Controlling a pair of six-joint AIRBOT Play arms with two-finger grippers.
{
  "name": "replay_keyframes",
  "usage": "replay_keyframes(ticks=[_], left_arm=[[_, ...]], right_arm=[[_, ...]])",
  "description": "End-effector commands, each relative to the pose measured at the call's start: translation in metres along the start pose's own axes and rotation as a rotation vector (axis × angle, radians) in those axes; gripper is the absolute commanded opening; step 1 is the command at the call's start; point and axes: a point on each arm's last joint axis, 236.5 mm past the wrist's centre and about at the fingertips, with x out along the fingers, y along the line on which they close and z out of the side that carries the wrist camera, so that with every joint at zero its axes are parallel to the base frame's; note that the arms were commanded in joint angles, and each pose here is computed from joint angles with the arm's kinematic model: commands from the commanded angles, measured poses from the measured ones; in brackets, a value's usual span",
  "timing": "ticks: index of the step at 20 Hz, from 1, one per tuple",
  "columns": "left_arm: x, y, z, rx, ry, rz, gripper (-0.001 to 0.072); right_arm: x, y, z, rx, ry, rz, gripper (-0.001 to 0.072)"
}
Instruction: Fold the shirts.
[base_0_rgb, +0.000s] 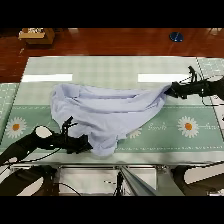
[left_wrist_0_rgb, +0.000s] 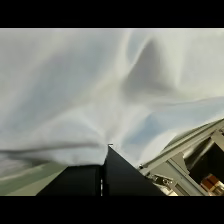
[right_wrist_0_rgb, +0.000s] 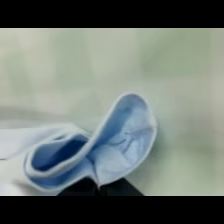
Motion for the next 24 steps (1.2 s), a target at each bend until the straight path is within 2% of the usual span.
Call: replay_keyframes(ticks=[1,4,8,10,13,15,16,18,20,24], left_arm=[[-0.022,-0.042,0.028,0.096,-0.103,-0.074,0.0016],[-0.098,-0.134,0.067,0.339,-0.34,-0.212,0.0016],[-0.3,-0.262,0.069,0.647,-0.848,-0.375,0.0016],[-0.402,-0.299,0.034,0.808,-1.134,-0.345,0.0016],[-0.511,-0.331,-0.038,0.983,-1.495,-0.203,0.0016],[-0.545,-0.347,-0.083,1.054,-1.628,-0.168,0.0016],[-0.549,-0.353,-0.101,1.061,-1.64,-0.196,0.0015],[-0.537,-0.357,-0.125,1.074,-1.576,-0.216,0.0015],[-0.517,-0.351,-0.145,1.116,-1.503,-0.166,0.0014],[-0.514,-0.319,-0.157,0.926,-1.507,-0.114,0.0014]], right_arm=[[-0.055,0.043,0.036,-0.121,-0.131,0.019,0.002],[-0.137,0.113,0.06,-0.305,-0.296,0.022,0.002],[-0.259,0.219,0.055,-0.546,-0.584,0.003,0.002],[-0.322,0.27,0.038,-0.645,-0.754,-0.006,0.002],[-0.412,0.338,-0.007,-0.718,-1.026,0.014,0.0019],[-0.459,0.371,-0.045,-0.749,-1.172,0.036,0.002],[-0.476,0.381,-0.064,-0.753,-1.218,0.038,0.0019],[-0.501,0.393,-0.1,-0.751,-1.283,0.021,0.0019],[-0.519,0.391,-0.13,-0.744,-1.332,-0.049,0.0019],[-0.518,0.352,-0.167,-0.696,-1.237,-0.295,0.0019]])
